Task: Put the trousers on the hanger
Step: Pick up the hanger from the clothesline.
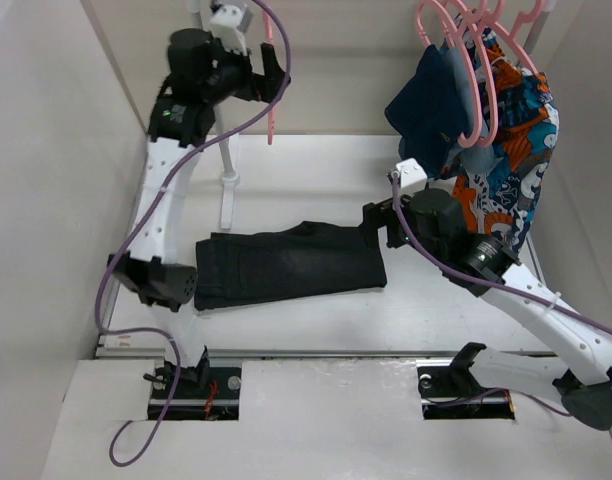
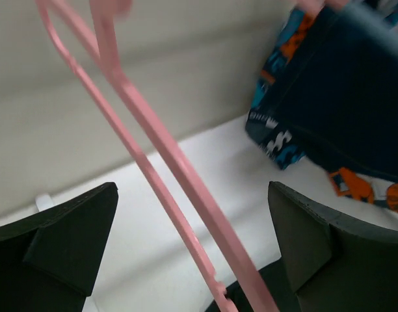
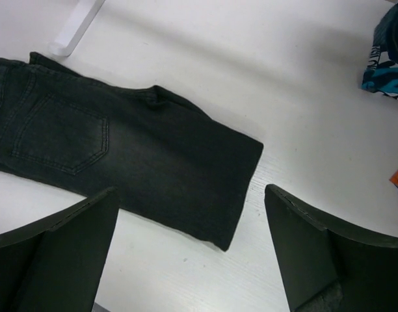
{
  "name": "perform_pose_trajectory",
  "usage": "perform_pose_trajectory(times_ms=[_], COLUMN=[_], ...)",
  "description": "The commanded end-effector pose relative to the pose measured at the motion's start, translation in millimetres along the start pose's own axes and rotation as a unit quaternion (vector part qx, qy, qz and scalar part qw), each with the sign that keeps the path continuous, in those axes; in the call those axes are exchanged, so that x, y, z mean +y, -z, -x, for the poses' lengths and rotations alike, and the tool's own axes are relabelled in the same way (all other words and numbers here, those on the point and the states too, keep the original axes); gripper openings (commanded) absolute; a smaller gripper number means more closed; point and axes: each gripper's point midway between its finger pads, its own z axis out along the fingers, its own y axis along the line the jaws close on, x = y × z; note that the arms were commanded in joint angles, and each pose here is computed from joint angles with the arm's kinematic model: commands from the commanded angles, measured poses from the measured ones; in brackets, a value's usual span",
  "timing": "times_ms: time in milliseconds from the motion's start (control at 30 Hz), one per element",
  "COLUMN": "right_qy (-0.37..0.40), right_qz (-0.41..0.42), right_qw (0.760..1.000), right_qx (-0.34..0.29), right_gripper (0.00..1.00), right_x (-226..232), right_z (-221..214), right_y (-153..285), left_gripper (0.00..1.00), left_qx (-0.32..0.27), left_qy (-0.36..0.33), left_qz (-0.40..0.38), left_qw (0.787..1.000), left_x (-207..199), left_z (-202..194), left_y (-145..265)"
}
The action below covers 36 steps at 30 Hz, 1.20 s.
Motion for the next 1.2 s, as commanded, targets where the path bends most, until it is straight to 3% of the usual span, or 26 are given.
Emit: perform_pose_trajectory(times_ms=[0, 167, 200, 233, 267, 400, 533, 700, 867, 1000, 1100, 1133, 1167], right_qy=[-0.018, -0.020, -0.020, -0.020, -0.019, -0.019, -0.023, -0.021, -0.025, -0.028, -0.055, -0.077, -0.090], right_qz=[-0.015, -0.022, -0.022, -0.027, -0.028, -0.028, -0.028, -0.024, -0.005, 0.031, 0.075, 0.095, 0.112], right_qw=[1.000, 1.000, 1.000, 0.999, 0.999, 0.999, 0.999, 0.999, 1.000, 0.999, 0.995, 0.990, 0.986], right_qx=[-0.011, -0.004, -0.004, -0.005, 0.000, 0.000, -0.001, 0.000, -0.006, -0.016, -0.039, -0.067, -0.085], right_gripper=[0.97, 0.97, 0.97, 0.97, 0.97, 0.97, 0.97, 0.97, 0.97, 0.97, 0.99, 0.99, 0.99], right_x=[-7, -11, -11, -13, -13, -13, -13, -10, 1, 26, 45, 54, 60], right_z=[0, -6, -6, -6, -8, -8, -8, -9, -5, 11, 32, 48, 59], right_y=[14, 20, 20, 20, 21, 21, 21, 21, 18, 9, 8, 9, 11], left_gripper=[0.99, 0.99, 0.94, 0.87, 0.69, 0.28, 0.00, 0.00, 0.00, 0.00, 0.00, 0.00, 0.00], left_qx=[-0.024, 0.012, 0.027, 0.033, 0.039, 0.057, 0.058, 0.030, -0.036, -0.029, 0.026, 0.086, 0.112], left_qy=[-0.006, 0.004, 0.008, 0.009, 0.011, 0.012, 0.012, -0.002, -0.056, -0.065, -0.040, -0.019, -0.006], left_qz=[0.052, 0.058, 0.060, 0.065, 0.066, 0.054, 0.059, 0.051, 0.057, 0.050, 0.049, 0.046, 0.038], left_qw=[0.998, 0.998, 0.998, 0.997, 0.997, 0.997, 0.996, 0.998, 0.996, 0.996, 0.998, 0.995, 0.993], left_x=[1, 8, 10, 13, 14, 11, 11, -3, -27, -43, -44, -40, -42], left_z=[15, -15, -26, -32, -37, -52, -51, -24, 33, 36, -7, -56, -80], left_y=[1, -17, -19, -21, -22, -24, -18, 3, 55, 82, 93, 88, 90])
